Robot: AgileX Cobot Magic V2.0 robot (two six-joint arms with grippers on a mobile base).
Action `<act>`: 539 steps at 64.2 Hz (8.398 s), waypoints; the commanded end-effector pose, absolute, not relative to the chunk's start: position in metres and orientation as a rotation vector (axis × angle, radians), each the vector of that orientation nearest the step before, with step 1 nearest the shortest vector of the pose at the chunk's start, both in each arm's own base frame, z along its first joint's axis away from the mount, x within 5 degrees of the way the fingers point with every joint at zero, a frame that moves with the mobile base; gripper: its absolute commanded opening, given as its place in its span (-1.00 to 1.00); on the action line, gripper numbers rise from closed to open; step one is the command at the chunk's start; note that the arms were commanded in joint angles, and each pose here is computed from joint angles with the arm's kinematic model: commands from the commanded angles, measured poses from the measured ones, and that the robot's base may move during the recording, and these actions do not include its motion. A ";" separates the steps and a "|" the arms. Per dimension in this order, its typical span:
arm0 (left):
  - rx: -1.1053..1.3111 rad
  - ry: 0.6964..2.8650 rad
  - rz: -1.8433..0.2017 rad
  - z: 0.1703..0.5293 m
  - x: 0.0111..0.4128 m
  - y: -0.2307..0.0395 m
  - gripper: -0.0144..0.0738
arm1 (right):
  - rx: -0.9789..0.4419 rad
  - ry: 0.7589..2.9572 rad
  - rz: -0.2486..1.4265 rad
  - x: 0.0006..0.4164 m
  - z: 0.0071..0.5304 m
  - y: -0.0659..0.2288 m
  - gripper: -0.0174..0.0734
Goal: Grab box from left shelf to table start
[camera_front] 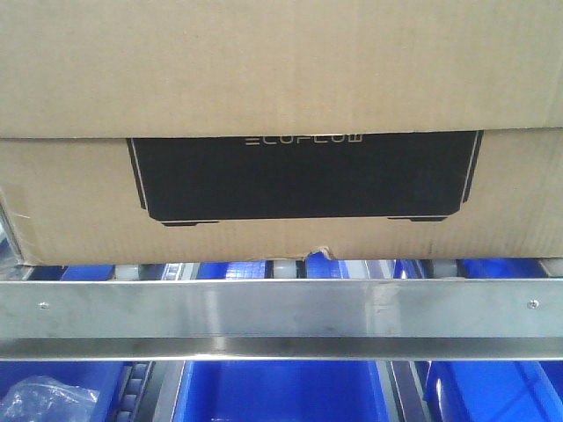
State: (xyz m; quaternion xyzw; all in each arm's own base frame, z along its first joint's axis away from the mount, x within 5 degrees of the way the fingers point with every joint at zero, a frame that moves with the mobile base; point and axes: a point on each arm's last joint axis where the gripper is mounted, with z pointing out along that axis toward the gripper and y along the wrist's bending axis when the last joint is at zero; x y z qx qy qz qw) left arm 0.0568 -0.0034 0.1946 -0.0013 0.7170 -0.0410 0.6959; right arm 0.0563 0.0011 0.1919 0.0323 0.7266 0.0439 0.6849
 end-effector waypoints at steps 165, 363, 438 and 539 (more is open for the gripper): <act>0.124 2.224 -0.218 0.451 0.204 -0.042 0.07 | 0.063 1.516 0.088 0.055 0.206 0.001 -0.49; -0.102 2.474 -0.346 0.445 0.287 -0.092 -0.90 | 0.063 1.516 0.088 0.055 0.206 0.001 -0.49; -0.215 2.479 -0.349 0.438 0.290 -0.091 -0.90 | 0.063 1.516 0.088 0.055 0.206 0.001 -0.49; -0.185 2.491 -0.318 0.437 0.289 -0.089 -0.90 | 0.132 1.898 0.247 0.068 0.328 0.009 -0.49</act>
